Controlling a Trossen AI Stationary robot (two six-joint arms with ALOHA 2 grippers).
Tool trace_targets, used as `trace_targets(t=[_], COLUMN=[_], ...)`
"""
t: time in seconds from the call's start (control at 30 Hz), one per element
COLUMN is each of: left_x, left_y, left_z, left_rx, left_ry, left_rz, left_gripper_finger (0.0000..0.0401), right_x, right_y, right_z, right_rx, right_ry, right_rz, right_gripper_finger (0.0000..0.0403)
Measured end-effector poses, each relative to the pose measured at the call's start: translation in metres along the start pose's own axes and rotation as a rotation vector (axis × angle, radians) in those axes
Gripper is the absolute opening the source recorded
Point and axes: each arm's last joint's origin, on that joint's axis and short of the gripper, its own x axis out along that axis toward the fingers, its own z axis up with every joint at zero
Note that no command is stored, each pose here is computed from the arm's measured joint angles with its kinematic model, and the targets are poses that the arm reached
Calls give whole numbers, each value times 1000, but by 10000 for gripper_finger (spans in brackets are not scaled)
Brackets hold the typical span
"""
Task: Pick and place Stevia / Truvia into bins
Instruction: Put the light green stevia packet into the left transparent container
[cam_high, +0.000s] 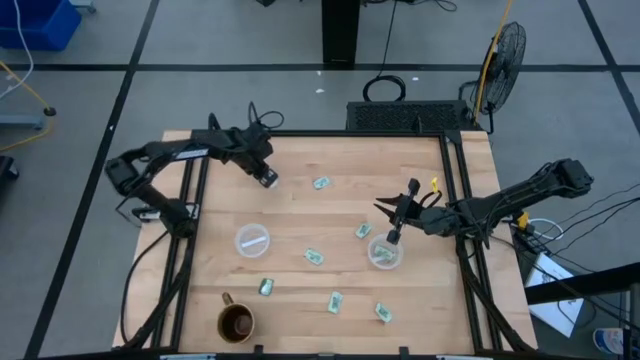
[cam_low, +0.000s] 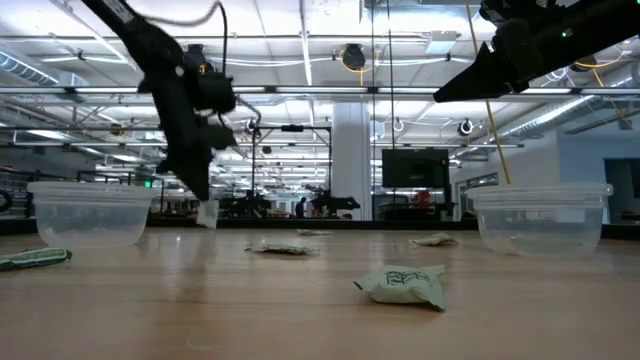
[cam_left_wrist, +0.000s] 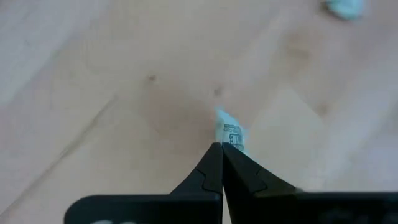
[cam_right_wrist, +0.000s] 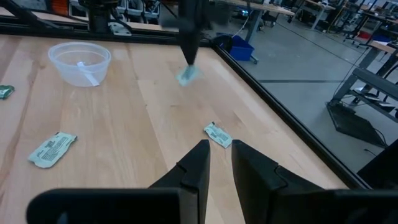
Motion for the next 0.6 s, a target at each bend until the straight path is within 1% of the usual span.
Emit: trace_targets(t=[0.13, 0.2, 0.3, 0.37, 0.43, 0.53, 0.6], left_x=[-49, -72, -95, -100, -99, -87, -75], left_y=[-23, -36, -53, -61, -67, -75, -79], left_z=[-14, -28, -55, -73, -91, -112, -124], left_rx=[70, 118, 142, 128, 111, 117, 141], left_ry=[24, 32, 79, 119, 161, 200, 215], left_rz=[29, 36, 14, 9, 15, 7, 23], left_gripper_finger=[2, 2, 2, 1, 1, 1, 1], right_x=[0, 0, 0, 0, 0, 0, 0], right_y=[0, 0, 0, 0, 0, 0, 0], right_z=[0, 0, 0, 0, 0, 0, 0], right_rx=[-14, -27, -29, -29, -29, -28, -28], right_ry=[0, 0, 0, 0, 0, -1, -1], right_rz=[-1, -1, -1, -2, -2, -2, -2], right_gripper_finger=[59, 59, 59, 59, 59, 59, 59])
